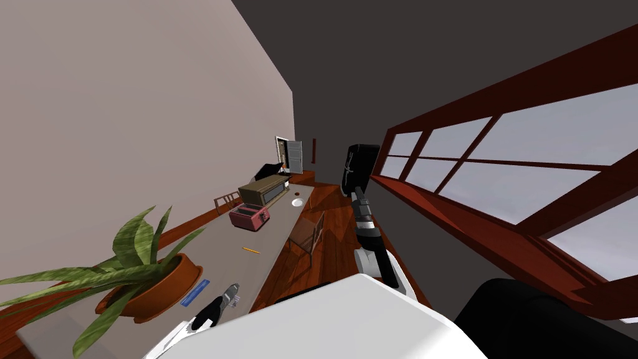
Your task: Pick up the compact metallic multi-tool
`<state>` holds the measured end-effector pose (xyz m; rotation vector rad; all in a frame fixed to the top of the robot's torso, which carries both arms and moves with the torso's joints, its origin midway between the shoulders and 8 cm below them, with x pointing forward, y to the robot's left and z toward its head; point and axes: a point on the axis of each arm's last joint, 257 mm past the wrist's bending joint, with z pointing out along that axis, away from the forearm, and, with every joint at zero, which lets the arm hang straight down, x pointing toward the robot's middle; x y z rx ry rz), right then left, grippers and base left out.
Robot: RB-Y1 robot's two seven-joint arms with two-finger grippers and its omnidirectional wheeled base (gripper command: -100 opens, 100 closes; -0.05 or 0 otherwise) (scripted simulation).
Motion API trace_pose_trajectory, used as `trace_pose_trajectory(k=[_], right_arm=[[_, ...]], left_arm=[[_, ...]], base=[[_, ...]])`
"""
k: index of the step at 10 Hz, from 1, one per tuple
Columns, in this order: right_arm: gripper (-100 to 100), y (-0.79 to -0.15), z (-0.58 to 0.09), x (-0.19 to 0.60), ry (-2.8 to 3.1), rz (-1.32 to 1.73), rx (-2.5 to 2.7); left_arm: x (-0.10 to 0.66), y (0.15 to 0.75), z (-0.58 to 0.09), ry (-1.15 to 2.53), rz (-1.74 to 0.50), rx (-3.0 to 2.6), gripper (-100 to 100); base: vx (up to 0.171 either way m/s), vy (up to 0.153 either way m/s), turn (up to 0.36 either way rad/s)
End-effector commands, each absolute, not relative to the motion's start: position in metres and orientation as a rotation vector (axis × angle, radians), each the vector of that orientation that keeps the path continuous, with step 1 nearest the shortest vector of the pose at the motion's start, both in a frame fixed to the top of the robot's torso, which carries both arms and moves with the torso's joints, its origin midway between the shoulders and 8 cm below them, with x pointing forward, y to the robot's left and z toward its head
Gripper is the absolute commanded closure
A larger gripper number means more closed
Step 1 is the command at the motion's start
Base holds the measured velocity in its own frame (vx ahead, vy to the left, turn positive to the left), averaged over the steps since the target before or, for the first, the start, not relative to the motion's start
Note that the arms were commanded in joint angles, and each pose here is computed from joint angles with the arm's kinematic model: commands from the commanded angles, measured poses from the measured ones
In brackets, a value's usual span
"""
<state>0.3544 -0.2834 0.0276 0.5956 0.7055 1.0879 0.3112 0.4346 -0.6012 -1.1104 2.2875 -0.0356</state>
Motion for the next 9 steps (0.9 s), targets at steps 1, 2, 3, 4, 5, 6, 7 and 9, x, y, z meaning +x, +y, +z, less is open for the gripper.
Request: trace_pose_trajectory(k=[1, 2, 3, 4, 5, 6, 7, 9], right_arm=[[0, -0.283, 0.028, 0.354, 0.706, 1.088, 0.596], [0, -0.283, 0.028, 0.354, 0.706, 1.088, 0.596], [0, -0.283, 0.028, 0.354, 0.705, 1.088, 0.596], [0, -0.283, 0.028, 0.354, 0.705, 1.088, 0.596], [0, -0.283, 0.028, 0.354, 0.705, 1.088, 0.596], [0, -0.283, 0.028, 0.354, 0.705, 1.088, 0.596], [0, -0.283, 0.028, 0.354, 0.705, 1.088, 0.596], [0, -0.283, 0.028, 0.354, 0.706, 1.088, 0.596]], left_arm=[[0.311, 0.435, -0.601, 2.287, -0.036, -1.110, 0], [0.317, 0.435, -0.597, 2.288, -0.033, -1.109, 100], [0.320, 0.435, -0.595, 2.288, -0.033, -1.108, 100], [0.326, 0.434, -0.591, 2.289, -0.033, -1.107, 100], [0.328, 0.434, -0.589, 2.289, -0.033, -1.106, 100], [0.331, 0.433, -0.587, 2.290, -0.034, -1.106, 100], [0.336, 0.432, -0.583, 2.292, -0.035, -1.104, 100], [0.333, 0.434, -0.584, 2.292, -0.034, -1.105, 0]], base=[[0.000, 0.000, 0.000], [-0.044, 0.000, 0.017], [-0.073, -0.009, 0.010], [-0.072, -0.015, 0.011], [-0.066, -0.008, 0.011], [-0.056, -0.006, 0.007], [-0.061, -0.004, 0.011], [-0.017, 0.000, 0.000]])
